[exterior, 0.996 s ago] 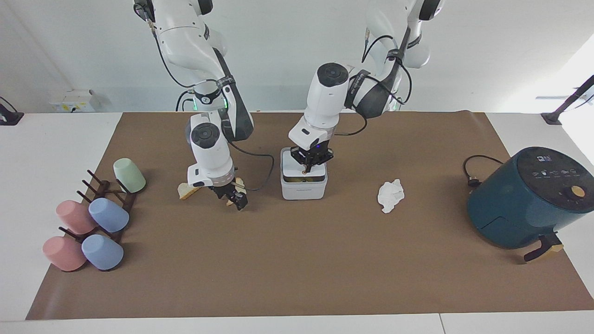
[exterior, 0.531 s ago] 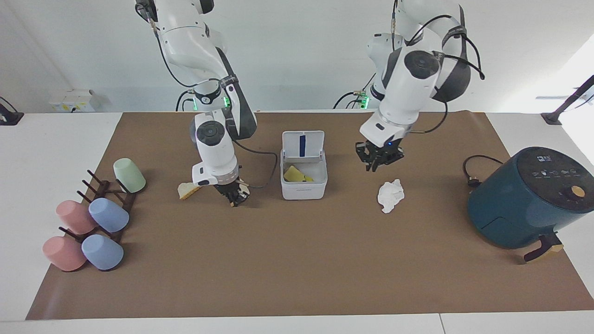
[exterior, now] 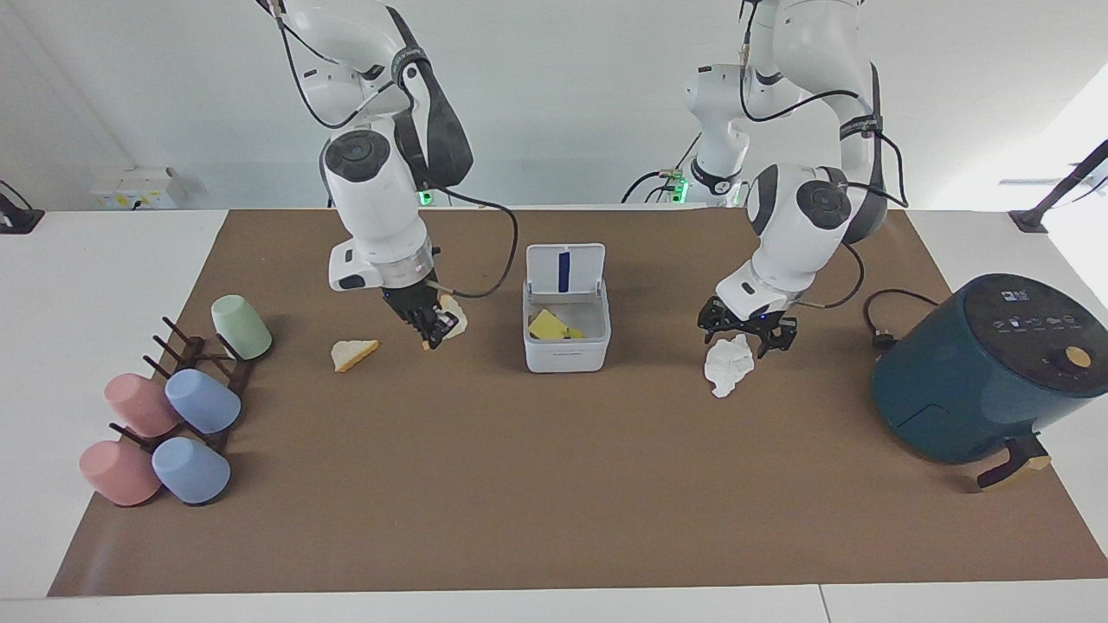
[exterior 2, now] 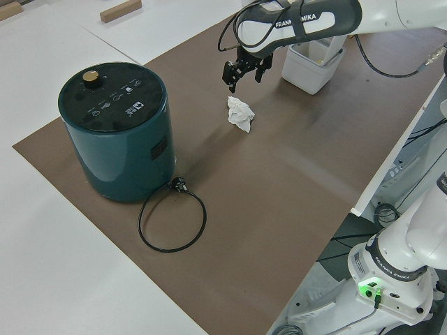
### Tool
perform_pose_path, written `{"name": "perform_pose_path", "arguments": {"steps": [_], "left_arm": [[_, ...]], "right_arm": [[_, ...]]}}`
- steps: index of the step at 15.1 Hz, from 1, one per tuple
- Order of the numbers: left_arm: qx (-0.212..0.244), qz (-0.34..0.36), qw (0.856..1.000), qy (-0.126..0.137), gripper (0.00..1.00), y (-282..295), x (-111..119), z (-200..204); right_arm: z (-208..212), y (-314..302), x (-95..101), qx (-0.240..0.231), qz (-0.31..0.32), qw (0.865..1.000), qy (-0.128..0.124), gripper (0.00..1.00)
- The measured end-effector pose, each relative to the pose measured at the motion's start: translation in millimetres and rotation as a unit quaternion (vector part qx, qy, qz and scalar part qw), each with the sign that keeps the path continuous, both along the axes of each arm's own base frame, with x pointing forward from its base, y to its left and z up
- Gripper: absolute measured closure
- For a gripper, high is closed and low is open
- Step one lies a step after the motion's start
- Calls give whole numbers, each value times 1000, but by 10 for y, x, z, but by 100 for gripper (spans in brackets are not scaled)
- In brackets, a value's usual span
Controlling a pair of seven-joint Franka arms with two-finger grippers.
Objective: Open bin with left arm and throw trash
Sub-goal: 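Grasp the crumpled white paper with the left gripper and lift it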
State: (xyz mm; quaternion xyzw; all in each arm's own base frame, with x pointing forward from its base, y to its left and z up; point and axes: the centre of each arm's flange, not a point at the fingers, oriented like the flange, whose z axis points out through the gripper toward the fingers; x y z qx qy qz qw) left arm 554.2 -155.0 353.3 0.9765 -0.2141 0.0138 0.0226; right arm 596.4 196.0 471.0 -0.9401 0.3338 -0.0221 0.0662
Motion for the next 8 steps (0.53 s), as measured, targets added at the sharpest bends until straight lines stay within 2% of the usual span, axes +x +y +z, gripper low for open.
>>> {"name": "perform_pose_path", "arguments": {"steps": [5, 7, 8], "left_arm": [[12, -23, 1000, 2, 0, 60, -27, -377], [14, -26, 1000, 3, 3, 72, -52, -460], [19, -31, 999, 5, 10, 76, -63, -489]], "right_arm": [[-62, 848, -141, 65, -57, 996, -17, 93], [-87, 1107, -242, 76, -67, 995, -17, 93], [-107, 1196, -294, 78, -70, 994, -13, 93]]}}
